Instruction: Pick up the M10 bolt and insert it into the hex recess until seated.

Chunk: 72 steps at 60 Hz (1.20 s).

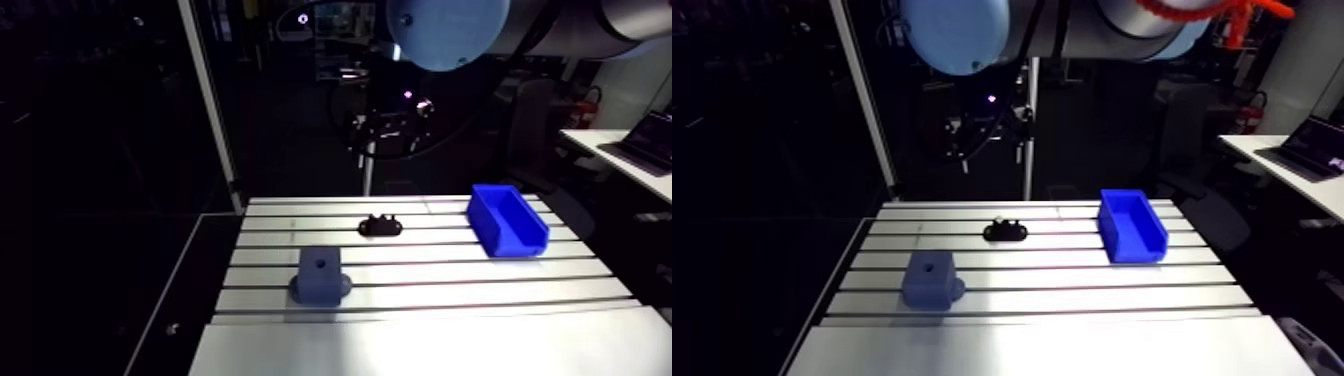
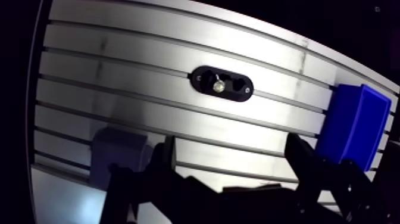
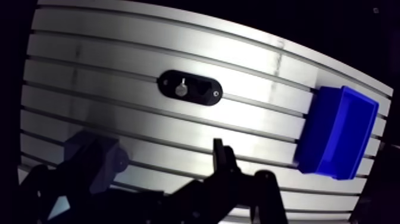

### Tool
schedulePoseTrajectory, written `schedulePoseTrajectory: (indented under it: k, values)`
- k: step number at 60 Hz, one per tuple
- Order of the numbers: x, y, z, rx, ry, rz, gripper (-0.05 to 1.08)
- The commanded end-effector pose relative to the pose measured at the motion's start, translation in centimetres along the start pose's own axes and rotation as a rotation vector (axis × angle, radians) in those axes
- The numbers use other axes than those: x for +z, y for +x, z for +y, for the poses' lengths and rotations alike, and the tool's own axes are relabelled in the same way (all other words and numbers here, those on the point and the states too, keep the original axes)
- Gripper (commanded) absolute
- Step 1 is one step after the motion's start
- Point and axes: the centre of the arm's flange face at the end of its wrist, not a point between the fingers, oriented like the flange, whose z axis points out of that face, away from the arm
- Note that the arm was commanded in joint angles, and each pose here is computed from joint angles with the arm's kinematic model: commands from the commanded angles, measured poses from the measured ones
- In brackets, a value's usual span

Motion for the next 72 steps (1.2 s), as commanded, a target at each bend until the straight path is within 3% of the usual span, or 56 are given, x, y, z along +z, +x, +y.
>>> schedulePoseTrajectory:
  k: [1,6,21,34,48,72]
  values:
    - [2.2,0.0,0.3,-0.022,-0.005,0.034,0.01]
    - [3.3,-0.2,0.2,-0.021,0.006,0.038,0.01]
    - [6.3,-0.3,1.0,0.0,0.012,0.018,0.02]
    - [8.0,-0.2,0.9,-0.008,0.012,0.02,0.18]
    - [9.8,-0.4,0.8,-0.007,0.021,-0.007,0.26]
    - [11.6,-0.2,0.8,0.002,0.02,-0.008,0.38]
